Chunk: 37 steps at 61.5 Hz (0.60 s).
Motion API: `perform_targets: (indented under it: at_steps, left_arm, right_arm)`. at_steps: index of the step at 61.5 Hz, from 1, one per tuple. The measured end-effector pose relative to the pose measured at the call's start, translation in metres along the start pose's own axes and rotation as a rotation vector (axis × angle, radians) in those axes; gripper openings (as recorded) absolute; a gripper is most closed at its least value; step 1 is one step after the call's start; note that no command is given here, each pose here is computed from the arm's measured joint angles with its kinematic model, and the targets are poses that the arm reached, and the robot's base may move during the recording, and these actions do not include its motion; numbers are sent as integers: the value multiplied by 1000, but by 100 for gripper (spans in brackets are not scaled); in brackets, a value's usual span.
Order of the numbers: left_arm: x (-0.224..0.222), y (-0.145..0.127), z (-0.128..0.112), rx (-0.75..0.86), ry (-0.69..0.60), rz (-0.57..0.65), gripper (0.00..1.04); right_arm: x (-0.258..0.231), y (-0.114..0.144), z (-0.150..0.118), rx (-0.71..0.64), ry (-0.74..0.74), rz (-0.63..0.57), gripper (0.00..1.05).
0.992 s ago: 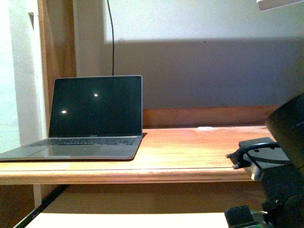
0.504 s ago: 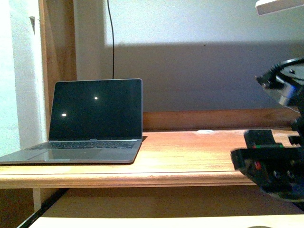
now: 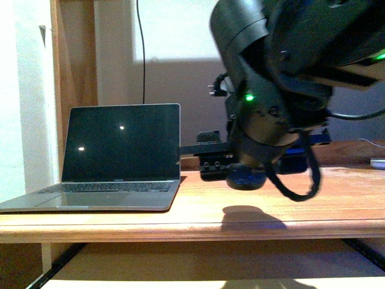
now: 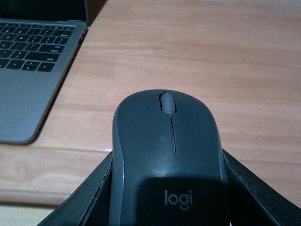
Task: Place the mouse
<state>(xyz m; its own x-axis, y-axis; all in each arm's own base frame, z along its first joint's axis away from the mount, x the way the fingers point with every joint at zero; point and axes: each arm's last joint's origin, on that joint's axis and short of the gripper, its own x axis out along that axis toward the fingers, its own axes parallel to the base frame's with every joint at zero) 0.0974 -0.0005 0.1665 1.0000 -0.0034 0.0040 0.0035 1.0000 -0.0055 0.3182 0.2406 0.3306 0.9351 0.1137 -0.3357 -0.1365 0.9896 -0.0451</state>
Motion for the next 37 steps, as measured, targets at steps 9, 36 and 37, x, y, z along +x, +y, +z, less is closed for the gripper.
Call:
perform_targets:
  at_steps: [9, 36, 37]
  left_arm:
    - [0, 0, 0, 0, 0, 0, 97]
    - [0, 0, 0, 0, 0, 0, 97]
    - [0, 0, 0, 0, 0, 0, 97]
  right_arm:
    - [24, 26, 7, -46, -1, -34, 56]
    - [70, 60, 2, -120, 18, -105, 56]
    - [71, 60, 2, -121, 19, -106, 56]
